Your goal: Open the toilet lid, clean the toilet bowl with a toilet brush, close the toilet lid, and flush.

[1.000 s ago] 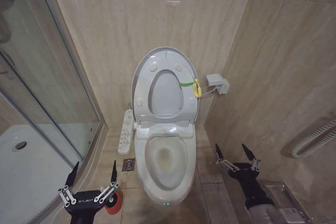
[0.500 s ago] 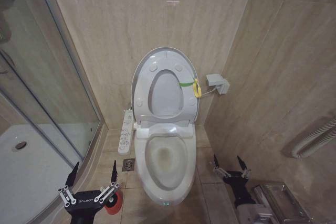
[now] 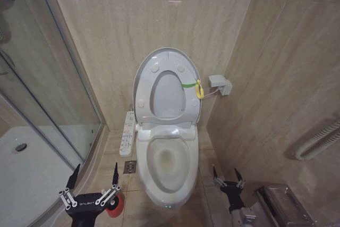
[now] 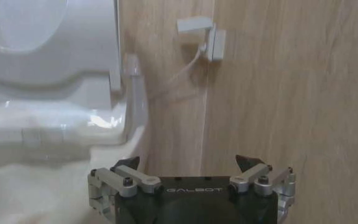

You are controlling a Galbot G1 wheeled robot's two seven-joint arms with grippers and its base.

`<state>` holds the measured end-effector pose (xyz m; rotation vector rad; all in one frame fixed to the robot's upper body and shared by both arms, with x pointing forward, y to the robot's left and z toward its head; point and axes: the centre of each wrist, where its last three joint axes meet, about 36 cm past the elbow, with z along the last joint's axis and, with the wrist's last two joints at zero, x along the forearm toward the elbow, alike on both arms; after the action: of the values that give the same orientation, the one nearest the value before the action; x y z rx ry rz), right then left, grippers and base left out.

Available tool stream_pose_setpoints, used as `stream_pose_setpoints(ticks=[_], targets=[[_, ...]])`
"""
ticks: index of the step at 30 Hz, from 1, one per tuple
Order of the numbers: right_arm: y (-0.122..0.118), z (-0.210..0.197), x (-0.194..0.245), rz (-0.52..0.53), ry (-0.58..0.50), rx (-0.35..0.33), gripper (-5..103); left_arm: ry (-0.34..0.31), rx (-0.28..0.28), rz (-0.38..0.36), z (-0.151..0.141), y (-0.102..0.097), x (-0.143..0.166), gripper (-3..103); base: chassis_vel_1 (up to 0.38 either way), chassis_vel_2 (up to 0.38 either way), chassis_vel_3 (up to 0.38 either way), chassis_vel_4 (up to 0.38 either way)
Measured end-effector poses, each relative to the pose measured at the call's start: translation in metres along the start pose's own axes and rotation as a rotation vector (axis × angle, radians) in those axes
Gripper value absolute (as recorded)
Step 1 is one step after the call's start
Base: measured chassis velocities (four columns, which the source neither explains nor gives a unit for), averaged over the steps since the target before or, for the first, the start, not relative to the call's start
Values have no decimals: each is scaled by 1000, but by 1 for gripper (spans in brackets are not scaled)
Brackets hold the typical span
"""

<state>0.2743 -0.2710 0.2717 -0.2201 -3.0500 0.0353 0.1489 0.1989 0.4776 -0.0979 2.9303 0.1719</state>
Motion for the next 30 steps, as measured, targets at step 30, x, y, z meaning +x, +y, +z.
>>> stream_pose_setpoints(ticks=[30], targets=[[2,-250,-53,-159,-260,-101,100,0,0,0,0,0,0,100,0,0,0,0]])
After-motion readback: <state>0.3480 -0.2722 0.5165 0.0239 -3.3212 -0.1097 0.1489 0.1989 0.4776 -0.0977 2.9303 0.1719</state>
